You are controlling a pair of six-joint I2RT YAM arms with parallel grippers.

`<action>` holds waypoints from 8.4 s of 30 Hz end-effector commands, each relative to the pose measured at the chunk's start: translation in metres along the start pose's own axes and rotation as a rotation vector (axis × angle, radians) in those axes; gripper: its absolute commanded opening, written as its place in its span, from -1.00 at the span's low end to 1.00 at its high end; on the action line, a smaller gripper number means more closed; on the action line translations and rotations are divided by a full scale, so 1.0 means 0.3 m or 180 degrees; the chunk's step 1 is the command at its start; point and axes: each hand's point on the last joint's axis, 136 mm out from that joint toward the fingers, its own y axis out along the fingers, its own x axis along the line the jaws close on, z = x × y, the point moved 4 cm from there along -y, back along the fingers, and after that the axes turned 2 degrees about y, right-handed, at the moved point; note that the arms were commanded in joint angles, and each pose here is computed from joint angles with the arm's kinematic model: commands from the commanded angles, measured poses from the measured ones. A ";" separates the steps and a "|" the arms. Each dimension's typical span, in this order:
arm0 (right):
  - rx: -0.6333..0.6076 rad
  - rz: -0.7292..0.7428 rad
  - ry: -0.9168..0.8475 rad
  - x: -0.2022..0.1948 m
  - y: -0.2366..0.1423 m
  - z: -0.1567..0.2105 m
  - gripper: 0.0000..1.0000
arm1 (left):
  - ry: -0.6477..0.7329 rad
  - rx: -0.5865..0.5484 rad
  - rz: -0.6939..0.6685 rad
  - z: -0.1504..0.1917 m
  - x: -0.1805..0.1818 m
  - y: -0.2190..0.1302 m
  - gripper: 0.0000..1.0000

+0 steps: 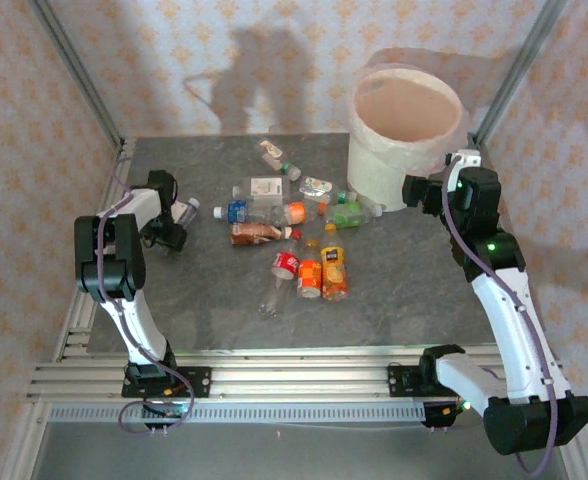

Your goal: Put the plastic bottles in the bin

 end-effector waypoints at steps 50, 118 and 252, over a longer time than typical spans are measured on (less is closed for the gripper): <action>0.0090 -0.2735 0.0803 0.369 -0.103 -0.057 0.99 | 0.0826 -0.3141 0.3654 -0.224 -1.010 -1.198 -0.38; -0.0322 -0.1338 0.0665 0.348 0.084 -0.351 -0.18 | -0.1506 -0.3563 0.1044 -0.276 -0.637 -1.013 1.00; 0.2680 -0.0575 -0.0542 0.685 0.082 0.906 0.72 | -0.2977 -0.2464 0.0323 -0.132 -0.450 -0.547 1.00</action>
